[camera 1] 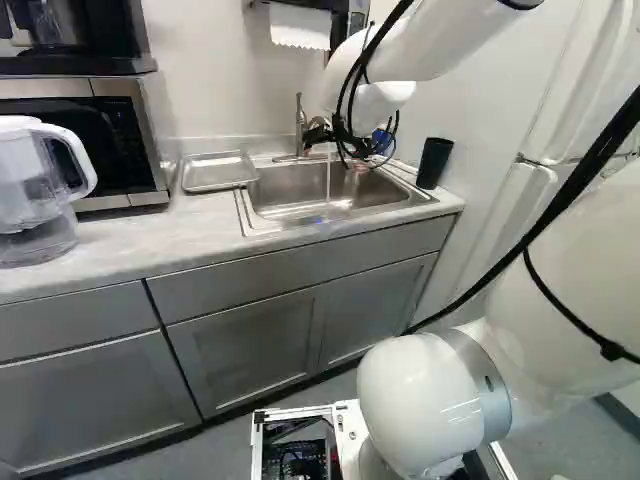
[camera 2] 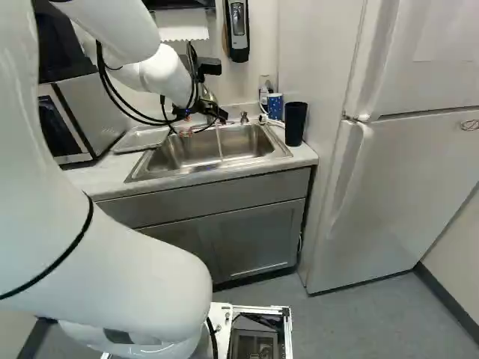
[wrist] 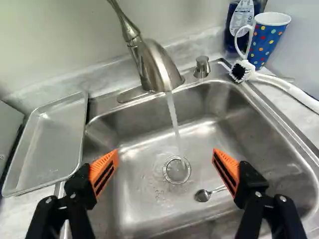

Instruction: Rinse the cup and place it in the tray

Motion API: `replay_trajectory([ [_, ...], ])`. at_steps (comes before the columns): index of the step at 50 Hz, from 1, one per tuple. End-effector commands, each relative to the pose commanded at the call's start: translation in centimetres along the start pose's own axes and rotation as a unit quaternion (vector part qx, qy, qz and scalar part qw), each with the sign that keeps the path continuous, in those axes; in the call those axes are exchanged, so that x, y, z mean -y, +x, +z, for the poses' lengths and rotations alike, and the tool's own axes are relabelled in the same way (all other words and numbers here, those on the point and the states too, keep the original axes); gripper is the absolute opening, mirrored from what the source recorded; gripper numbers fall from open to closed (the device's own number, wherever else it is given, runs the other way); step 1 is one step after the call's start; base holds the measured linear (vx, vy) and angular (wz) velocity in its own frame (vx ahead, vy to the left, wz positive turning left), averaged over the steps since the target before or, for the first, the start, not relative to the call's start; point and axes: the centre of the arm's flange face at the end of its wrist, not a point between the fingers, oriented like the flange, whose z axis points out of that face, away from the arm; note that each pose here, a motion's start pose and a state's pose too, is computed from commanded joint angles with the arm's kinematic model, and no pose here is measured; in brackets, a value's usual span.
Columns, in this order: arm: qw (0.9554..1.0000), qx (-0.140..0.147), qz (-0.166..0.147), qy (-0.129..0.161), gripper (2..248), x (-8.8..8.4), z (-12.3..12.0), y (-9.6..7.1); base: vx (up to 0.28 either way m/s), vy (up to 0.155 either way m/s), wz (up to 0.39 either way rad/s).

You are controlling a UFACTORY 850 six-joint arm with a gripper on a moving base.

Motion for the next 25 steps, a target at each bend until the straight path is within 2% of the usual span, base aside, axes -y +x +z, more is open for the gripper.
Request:
replay_trajectory([
  [25,0.9969,-0.062,0.049,-0.004,247,-0.51,-0.95,0.43,0.000,0.000,0.000],
])
